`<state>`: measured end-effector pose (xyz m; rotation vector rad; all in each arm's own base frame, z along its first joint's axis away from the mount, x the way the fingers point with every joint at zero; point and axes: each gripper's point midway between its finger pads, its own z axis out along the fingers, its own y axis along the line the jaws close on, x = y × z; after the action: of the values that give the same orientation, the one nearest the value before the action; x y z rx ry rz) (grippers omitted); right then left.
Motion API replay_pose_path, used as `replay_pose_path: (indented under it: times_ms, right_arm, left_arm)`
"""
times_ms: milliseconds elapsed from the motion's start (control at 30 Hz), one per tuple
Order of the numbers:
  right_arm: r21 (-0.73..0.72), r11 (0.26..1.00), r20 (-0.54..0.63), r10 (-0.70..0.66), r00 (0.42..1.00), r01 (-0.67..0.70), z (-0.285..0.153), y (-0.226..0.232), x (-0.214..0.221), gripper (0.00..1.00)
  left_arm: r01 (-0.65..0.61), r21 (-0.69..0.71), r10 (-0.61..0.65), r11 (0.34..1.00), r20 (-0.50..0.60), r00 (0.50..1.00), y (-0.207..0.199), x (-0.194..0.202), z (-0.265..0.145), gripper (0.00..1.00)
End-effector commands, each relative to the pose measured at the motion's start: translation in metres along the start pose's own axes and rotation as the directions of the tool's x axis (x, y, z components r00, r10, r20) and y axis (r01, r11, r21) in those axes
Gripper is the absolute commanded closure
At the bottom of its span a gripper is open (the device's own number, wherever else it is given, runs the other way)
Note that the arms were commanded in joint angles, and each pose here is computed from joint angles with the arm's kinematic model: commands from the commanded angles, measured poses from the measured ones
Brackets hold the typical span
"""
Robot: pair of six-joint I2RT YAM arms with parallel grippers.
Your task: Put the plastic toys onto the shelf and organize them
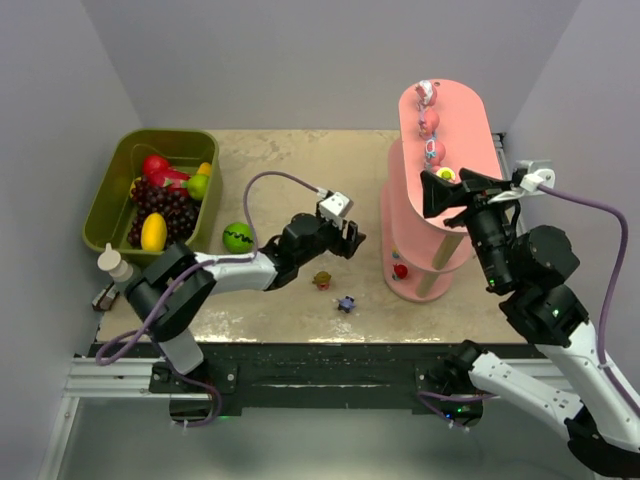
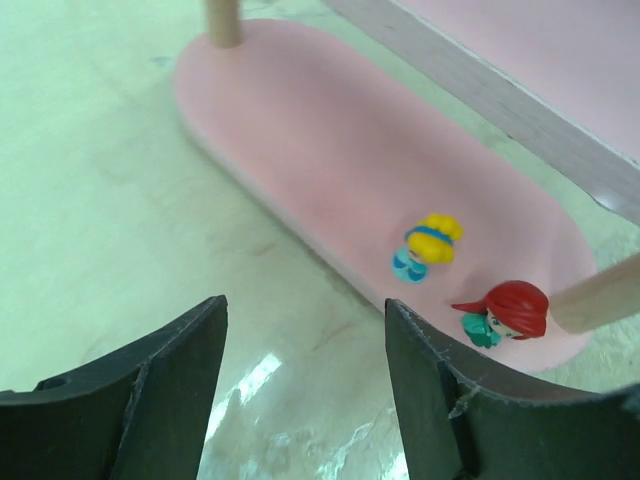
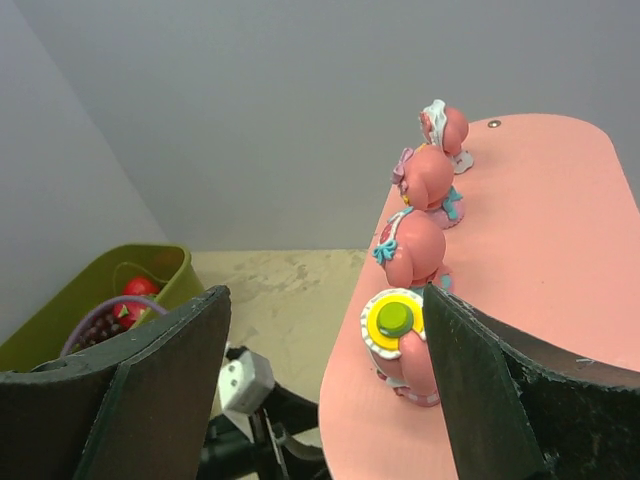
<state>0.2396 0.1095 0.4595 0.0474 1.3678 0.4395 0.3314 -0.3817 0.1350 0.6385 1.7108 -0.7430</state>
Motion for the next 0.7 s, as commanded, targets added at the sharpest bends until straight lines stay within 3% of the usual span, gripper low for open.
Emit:
replay_pose_path:
  times_ms: [0,333,433,667]
  right_arm:
    - [-0.013,0.999,0.022,0.044,0.999,-0.044,-0.003,0.004,-0.014,0.19]
    - [-0.143,0.985,0.046,0.104,0.993,-0.097,-0.018,0.025,-0.042,0.20]
    - [-0.201,0.975,0.113,0.124,0.986,-0.099,-0.023,0.034,-0.068,0.20]
    - [-0.266,0.958,0.136,0.147,0.980,-0.107,-0.029,0.046,-0.086,0.20]
  left_arm:
    - [0.110,-0.215,-0.116,0.970,-0.017,0.993,0.027,0.004,-0.033,0.32]
    - [0.207,-0.257,-0.228,0.944,-0.055,0.972,0.015,0.020,-0.063,0.30]
    - [0.230,-0.278,-0.259,0.933,-0.075,0.963,0.014,0.030,-0.068,0.30]
    - [0.307,-0.453,-0.372,0.837,-0.060,0.926,0.015,0.054,-0.085,0.27]
